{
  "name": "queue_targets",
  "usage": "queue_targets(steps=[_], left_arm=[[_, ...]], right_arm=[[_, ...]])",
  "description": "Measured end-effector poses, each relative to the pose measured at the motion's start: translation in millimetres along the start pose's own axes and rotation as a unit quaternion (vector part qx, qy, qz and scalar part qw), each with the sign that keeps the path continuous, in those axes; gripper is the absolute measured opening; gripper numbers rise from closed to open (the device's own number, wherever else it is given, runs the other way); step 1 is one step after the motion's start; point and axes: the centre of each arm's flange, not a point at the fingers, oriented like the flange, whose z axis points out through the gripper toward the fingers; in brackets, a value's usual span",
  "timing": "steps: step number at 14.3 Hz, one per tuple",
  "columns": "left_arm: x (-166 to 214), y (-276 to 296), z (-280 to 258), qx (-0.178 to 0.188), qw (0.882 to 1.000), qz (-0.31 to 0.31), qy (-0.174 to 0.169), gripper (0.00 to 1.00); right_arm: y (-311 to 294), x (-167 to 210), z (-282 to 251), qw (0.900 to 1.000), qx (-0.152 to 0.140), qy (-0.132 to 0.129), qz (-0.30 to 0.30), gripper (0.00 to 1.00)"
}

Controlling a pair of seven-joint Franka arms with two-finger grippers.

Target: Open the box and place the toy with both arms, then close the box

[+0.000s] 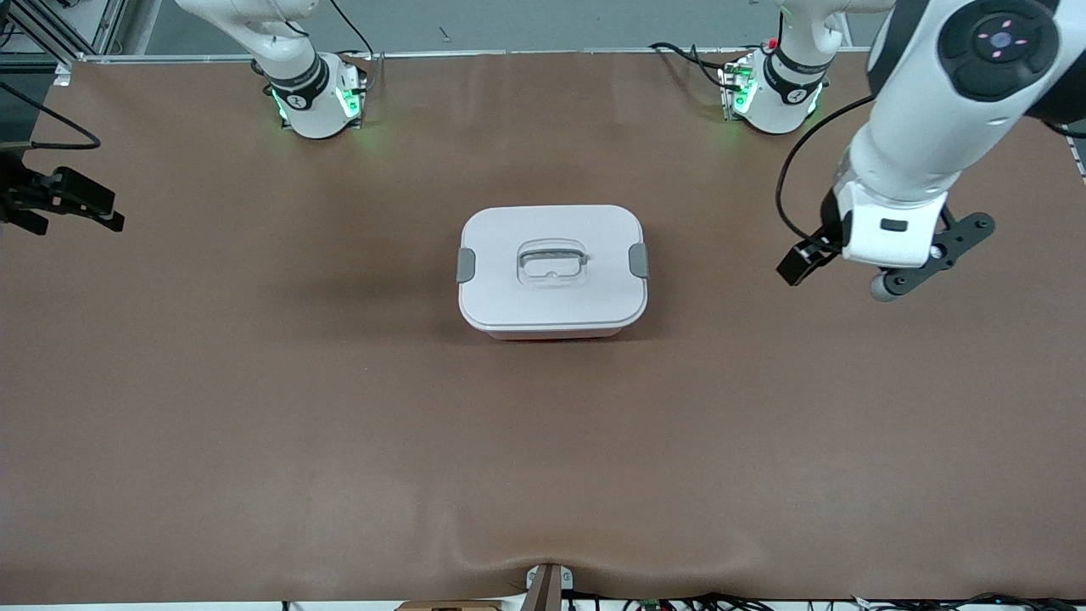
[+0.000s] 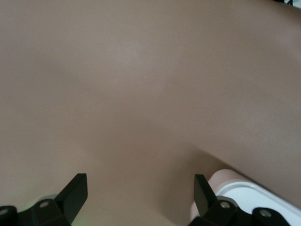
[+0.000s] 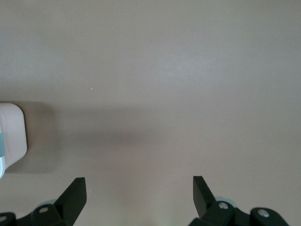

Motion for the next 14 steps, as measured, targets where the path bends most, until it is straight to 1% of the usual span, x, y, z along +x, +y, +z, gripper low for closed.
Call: queue_targets(steps=[2,4,6,8,11,14], left_arm=[[6,-18,-10,0.004,0.998,0.061,0.001,1.0],[14,-38,-20,0.004,0.993,0.114,0.007,1.0],[25,-60,-27,0.005,0.986,0.166,0.01,1.0],[31,-82,-31,0.002,0.978,0.21,0.006,1.0],[24,-117,-33,-0.018,0.972,0.235,-0.013,1.0],[2,-142,-34,-0.023,0.971,0.239,-0.021,1.0]], right_arm=[[-3,0,0,1.0,0.0,0.0,-0.01,1.0],[-9,1,0,1.0,0.0,0.0,-0.018,1.0],[-13,0,-1,1.0,0.0,0.001,-0.025,1.0],[-13,0,-2,1.0,-0.001,0.002,-0.029,1.0],[-14,-2,-2,0.999,0.0,-0.003,-0.034,1.0],[-15,-3,-1,0.999,0.0,-0.008,-0.036,1.0]])
